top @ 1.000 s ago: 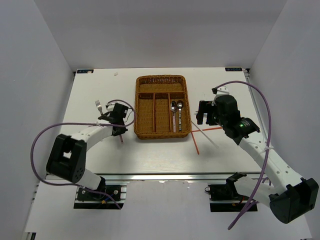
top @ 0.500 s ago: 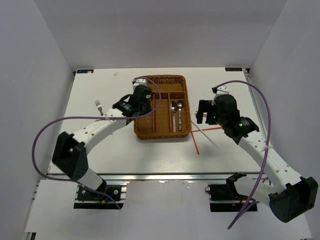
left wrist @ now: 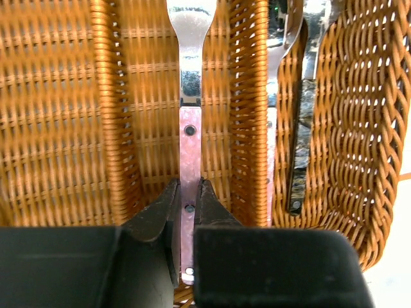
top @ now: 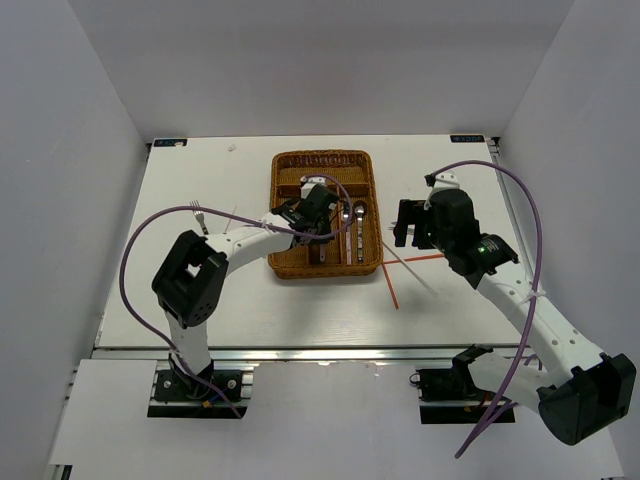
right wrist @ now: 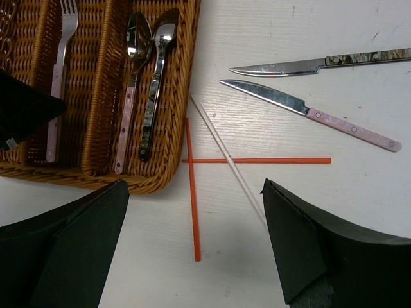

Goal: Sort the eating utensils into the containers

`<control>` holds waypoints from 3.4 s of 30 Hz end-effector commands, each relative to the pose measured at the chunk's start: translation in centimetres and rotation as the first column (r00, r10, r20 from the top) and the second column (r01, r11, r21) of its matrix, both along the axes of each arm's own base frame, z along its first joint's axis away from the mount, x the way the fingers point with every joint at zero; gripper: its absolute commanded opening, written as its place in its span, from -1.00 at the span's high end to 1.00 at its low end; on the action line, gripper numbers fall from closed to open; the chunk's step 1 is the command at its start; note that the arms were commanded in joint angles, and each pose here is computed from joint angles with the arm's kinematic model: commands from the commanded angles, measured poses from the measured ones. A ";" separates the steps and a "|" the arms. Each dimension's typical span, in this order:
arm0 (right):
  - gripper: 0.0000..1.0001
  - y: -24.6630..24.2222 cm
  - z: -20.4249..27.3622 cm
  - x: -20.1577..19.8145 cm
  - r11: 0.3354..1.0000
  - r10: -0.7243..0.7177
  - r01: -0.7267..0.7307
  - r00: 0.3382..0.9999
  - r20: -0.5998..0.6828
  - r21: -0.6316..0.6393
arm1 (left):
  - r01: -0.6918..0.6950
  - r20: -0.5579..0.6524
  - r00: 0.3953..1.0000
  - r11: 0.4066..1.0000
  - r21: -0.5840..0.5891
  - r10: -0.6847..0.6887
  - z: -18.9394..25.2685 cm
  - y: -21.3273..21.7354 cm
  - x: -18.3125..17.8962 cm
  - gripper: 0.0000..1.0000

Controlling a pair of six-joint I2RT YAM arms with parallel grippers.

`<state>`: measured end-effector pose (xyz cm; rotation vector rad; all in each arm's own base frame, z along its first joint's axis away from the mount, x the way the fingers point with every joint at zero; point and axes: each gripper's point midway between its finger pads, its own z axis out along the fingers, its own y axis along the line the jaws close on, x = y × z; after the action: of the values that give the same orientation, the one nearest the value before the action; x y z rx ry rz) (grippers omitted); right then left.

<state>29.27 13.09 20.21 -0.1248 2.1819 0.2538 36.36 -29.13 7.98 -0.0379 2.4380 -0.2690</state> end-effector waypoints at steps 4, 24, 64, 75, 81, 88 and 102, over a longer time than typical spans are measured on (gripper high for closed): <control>-0.79 -0.3 1.2 0.5 1.000 -0.005 0.005 0.999 0.041 -0.011 | -0.020 0.069 0.997 0.994 -0.107 0.027 3.2 -1.9 1.6 0.29; -0.79 0.3 1.5 0.0 0.999 0.045 -0.046 0.998 0.052 0.001 | -0.461 0.086 0.887 0.884 0.078 0.455 8.1 25.0 4.9 -0.77; -0.78 1.5 -0.1 0.3 0.995 0.103 -0.103 0.995 0.007 0.008 | -0.565 -0.196 0.769 0.791 0.235 0.608 -5.3 32.1 3.7 0.80; -0.79 0.7 0.1 0.7 0.999 0.047 -0.046 0.999 0.018 -0.007 | -0.503 0.077 0.864 0.857 0.112 0.498 8.2 28.6 6.5 1.00; -0.79 -0.1 0.8 1.0 1.000 -0.014 0.014 0.999 0.038 -0.007 | -0.234 0.128 0.963 0.972 -0.029 0.236 11.4 14.1 5.5 1.00; -0.79 -0.6 1.9 1.0 0.999 -0.039 0.039 0.998 0.054 -0.005 | -0.102 0.155 0.982 0.993 -0.066 0.111 10.9 2.9 4.3 1.00; -0.79 -1.3 1.1 0.6 0.998 -0.049 0.050 0.998 0.034 -0.040 | -0.067 0.066 0.996 0.998 -0.010 0.067 4.8 -0.6 3.1 0.18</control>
<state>29.36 12.13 19.52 -0.1200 2.2030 0.1815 39.05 -29.51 9.66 -0.0778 2.4418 -0.1916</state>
